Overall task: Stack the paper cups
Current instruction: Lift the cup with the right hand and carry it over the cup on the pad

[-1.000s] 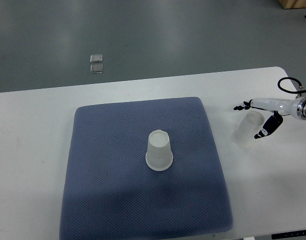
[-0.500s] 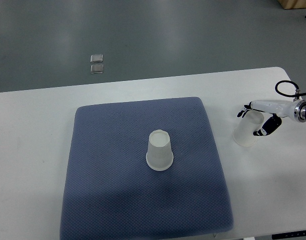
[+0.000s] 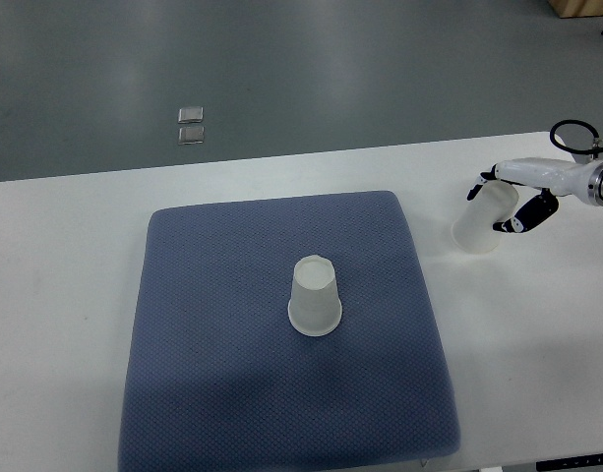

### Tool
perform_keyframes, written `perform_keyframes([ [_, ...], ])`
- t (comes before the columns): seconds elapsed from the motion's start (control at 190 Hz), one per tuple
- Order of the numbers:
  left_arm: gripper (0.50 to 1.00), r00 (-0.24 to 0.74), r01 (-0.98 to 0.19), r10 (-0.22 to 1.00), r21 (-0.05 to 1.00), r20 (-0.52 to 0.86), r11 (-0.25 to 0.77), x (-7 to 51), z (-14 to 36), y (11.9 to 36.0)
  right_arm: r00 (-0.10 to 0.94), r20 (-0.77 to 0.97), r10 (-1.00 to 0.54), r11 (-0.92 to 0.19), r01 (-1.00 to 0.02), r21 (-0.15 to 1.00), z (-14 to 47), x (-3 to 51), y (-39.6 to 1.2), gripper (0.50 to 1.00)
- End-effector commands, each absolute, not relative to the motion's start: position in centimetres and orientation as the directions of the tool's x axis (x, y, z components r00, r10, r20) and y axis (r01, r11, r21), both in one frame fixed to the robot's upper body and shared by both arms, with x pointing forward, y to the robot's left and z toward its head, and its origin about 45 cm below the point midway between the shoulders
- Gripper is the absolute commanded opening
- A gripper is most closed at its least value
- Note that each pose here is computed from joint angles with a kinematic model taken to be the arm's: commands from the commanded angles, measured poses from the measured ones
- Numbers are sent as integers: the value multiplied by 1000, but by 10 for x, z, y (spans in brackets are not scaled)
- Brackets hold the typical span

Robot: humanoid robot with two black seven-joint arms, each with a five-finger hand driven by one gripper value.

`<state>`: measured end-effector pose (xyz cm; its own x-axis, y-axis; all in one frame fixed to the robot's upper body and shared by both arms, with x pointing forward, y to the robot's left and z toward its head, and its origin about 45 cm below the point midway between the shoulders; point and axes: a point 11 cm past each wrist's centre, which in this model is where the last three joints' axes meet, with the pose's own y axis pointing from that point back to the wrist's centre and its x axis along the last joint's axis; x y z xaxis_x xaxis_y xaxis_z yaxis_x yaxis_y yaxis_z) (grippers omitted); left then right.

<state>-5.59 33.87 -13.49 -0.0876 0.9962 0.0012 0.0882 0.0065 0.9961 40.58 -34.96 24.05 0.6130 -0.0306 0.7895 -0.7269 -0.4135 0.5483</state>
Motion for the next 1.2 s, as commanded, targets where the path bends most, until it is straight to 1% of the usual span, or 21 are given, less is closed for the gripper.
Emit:
perform_keyframes([
  [0.0, 1000, -87, 88, 996, 996, 1, 7, -56, -135, 339, 611, 791, -28, -503, -692, 517, 261, 406, -329, 693],
  [0.126, 1000, -87, 88, 996, 996, 1, 7, -56, -135, 339, 606, 794, -35, -595, -651, 471, 281, 403, -301, 699],
  [0.253, 1000, -89, 88, 996, 996, 1, 7, -56, -135, 339, 600, 800, -2, -677, -590, 441, 306, 396, -268, 701],
  [0.358, 1000, -87, 88, 996, 996, 1, 7, -56, -135, 339, 593, 804, 36, -719, -543, 433, 323, 392, -247, 701],
  [0.547, 1000, -89, 88, 996, 996, 1, 7, -56, -135, 339, 541, 836, 91, -794, -467, 389, 352, 383, -204, 701],
  [0.705, 1000, -89, 88, 996, 996, 1, 7, -56, -135, 339, 556, 819, 143, -827, -387, 407, 353, 375, -175, 703],
  [0.884, 1000, -89, 88, 996, 996, 1, 7, -56, -135, 339, 575, 790, 212, -842, -303, 446, 350, 361, -156, 711],
  [1.063, 1000, -89, 88, 996, 996, 1, 7, -56, -135, 339, 564, 791, 237, -852, -271, 449, 348, 358, -138, 711],
  [1.195, 1000, -89, 88, 996, 996, 1, 7, -56, -135, 339, 558, 787, 262, -820, -303, 487, 335, 362, -129, 711],
])
